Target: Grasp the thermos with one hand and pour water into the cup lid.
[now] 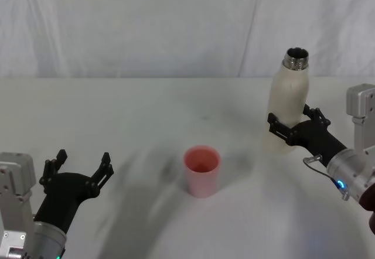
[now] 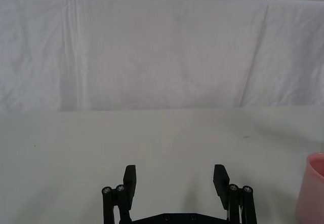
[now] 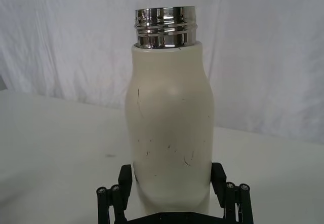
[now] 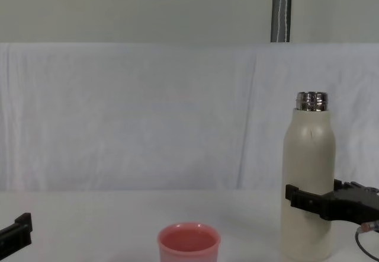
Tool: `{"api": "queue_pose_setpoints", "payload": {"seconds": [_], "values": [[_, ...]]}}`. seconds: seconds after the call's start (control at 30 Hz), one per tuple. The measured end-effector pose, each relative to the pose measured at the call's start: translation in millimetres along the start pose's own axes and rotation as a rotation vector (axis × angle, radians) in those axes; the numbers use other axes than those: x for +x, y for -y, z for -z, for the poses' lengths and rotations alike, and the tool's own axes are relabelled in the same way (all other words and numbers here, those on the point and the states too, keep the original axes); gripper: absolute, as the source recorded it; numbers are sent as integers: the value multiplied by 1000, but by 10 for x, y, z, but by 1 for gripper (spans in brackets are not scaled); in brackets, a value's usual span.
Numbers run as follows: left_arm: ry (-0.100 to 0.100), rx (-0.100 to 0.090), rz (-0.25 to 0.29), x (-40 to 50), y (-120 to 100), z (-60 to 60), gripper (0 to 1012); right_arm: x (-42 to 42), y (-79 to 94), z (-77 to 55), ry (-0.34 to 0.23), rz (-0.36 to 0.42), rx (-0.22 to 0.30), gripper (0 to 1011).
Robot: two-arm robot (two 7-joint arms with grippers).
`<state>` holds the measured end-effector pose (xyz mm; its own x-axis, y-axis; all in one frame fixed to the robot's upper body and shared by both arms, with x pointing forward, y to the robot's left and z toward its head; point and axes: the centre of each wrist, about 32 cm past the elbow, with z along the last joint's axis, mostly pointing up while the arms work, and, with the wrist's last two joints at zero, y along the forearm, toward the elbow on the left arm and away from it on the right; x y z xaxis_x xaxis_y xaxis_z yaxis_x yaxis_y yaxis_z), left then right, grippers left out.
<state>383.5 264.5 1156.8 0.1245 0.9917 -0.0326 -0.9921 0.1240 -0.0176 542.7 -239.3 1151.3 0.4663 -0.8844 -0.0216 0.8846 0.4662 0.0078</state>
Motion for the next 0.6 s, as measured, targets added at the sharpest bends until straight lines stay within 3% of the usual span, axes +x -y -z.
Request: {"api": "queue_pose_setpoints", "payload": {"seconds": [0.6], "values": [[0, 0, 0, 0, 0, 0, 1001, -28, 304, -58, -1, -15, -12, 1003]]}}
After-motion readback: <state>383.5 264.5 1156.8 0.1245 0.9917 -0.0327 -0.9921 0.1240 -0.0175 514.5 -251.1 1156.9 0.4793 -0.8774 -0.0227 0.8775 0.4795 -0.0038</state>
